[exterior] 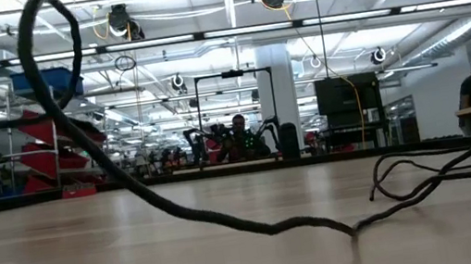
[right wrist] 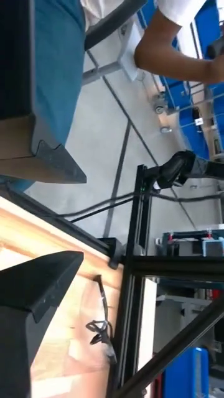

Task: Coil cords
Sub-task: Coil the black wire on the spool

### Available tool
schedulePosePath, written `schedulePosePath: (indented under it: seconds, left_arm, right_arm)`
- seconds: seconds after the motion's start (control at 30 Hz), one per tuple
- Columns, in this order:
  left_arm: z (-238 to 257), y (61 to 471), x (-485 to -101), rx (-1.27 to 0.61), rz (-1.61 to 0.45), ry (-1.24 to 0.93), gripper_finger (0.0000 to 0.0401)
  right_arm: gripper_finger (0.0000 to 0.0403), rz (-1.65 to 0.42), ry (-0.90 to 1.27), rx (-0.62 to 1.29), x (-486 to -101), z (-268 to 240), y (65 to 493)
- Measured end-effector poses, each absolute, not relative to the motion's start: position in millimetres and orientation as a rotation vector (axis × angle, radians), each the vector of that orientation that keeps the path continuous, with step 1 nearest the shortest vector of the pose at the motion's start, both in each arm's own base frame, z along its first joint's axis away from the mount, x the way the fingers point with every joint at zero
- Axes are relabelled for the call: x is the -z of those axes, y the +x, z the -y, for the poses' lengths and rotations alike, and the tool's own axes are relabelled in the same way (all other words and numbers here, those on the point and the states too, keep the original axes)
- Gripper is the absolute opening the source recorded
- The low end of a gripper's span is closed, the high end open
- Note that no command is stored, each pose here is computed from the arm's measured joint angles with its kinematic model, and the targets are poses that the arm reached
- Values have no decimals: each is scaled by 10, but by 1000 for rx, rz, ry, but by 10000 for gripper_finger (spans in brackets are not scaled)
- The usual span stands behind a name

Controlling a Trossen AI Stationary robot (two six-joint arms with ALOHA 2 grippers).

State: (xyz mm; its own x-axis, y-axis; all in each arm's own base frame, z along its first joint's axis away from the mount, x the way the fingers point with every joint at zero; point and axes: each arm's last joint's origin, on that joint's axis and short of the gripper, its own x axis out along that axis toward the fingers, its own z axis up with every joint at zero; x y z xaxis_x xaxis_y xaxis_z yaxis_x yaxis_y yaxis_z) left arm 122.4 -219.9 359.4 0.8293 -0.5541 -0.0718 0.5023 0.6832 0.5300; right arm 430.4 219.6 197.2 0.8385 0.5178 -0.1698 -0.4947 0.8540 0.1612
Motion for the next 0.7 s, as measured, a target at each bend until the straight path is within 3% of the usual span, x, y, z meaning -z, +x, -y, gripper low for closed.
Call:
schedulePosePath:
  seconds: [0.37, 0.7]
  left_arm:
    - [2200, 1223, -3583, 600, 85, 557, 3]
    - [2194, 1228, -3584, 581, 84, 568, 3]
  right_arm:
    - [172, -185, 164, -576, -2048, -2194, 4305]
    - [171, -260, 138, -499, -1968, -2190, 4292]
